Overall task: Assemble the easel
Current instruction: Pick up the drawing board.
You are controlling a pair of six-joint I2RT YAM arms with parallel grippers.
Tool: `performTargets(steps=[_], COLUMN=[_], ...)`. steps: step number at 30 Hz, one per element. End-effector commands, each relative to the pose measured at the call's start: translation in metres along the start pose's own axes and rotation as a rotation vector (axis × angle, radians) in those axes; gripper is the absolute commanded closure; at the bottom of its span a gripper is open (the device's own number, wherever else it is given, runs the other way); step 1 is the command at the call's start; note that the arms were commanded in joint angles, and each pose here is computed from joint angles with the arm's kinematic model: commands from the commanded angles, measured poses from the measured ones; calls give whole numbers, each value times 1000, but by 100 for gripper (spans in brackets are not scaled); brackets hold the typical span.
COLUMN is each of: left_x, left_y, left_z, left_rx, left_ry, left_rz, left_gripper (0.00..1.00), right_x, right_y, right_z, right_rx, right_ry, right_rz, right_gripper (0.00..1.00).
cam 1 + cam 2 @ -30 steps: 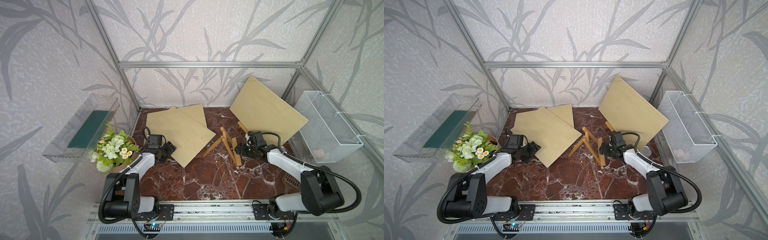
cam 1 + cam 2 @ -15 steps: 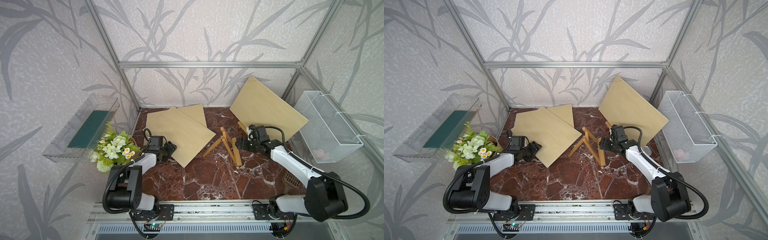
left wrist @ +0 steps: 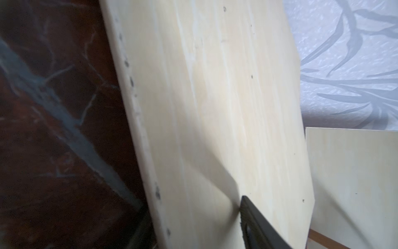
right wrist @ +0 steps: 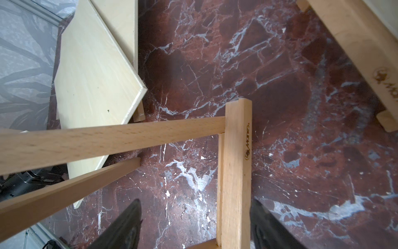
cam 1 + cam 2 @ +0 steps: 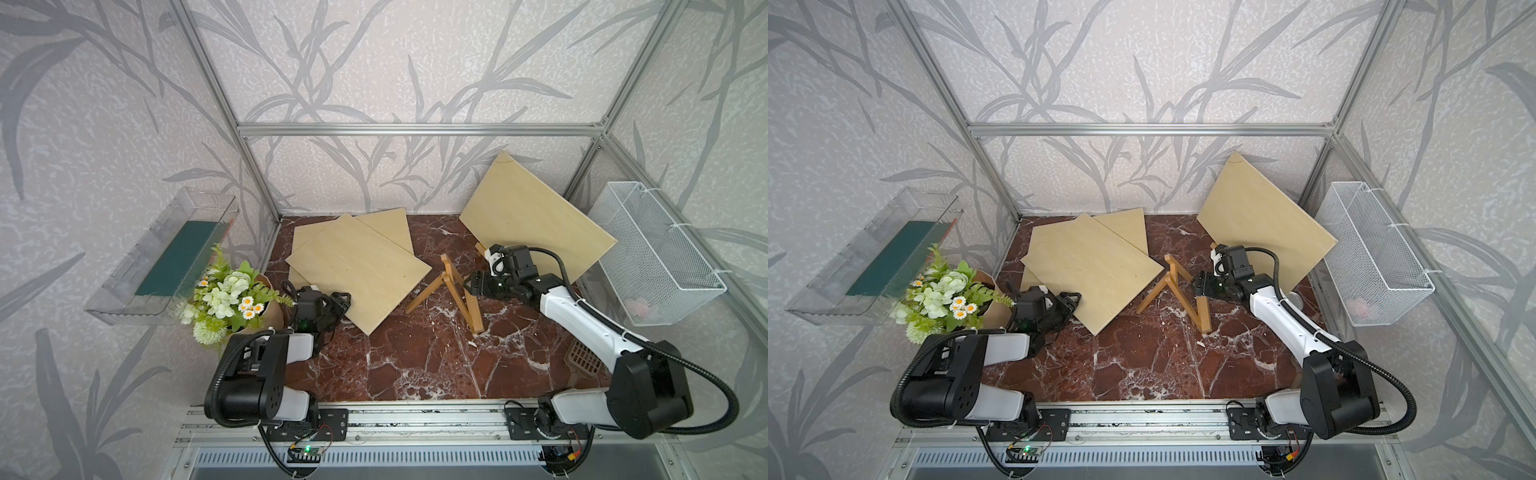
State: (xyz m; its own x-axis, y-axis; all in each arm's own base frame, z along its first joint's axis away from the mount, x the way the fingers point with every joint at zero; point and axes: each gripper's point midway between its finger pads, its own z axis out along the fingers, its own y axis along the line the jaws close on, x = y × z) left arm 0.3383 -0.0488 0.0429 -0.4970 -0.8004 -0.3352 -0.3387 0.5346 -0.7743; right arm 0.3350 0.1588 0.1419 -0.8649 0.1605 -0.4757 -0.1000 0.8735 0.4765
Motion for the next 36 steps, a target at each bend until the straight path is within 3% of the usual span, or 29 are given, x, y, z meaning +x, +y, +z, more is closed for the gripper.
performTargets(steps=[1,14,20,27,36], left_x=[-10,-3,0,-14,-53], left_y=[-13,-21,-18,-39,-98], left_z=[-1,21,23,11,-36], left_rx=[75,271,276,256,39], left_ry=[-54,-48,-49,-84,-178], left_rz=[22,-50,-69,-30,288], left_gripper=[44,57,100,100,100], right_x=[-1,11,13,-5,-36], right_y=[12,28,31,43,62], right_z=[-2,-4,-5,-19,-43], right_rx=[-36,-65,-54,-49,-63], right_ry=[26,89,98,57,-41], right_rz=[-38,-94,-127,-169,-215], right_gripper=[23,24,25,25,24])
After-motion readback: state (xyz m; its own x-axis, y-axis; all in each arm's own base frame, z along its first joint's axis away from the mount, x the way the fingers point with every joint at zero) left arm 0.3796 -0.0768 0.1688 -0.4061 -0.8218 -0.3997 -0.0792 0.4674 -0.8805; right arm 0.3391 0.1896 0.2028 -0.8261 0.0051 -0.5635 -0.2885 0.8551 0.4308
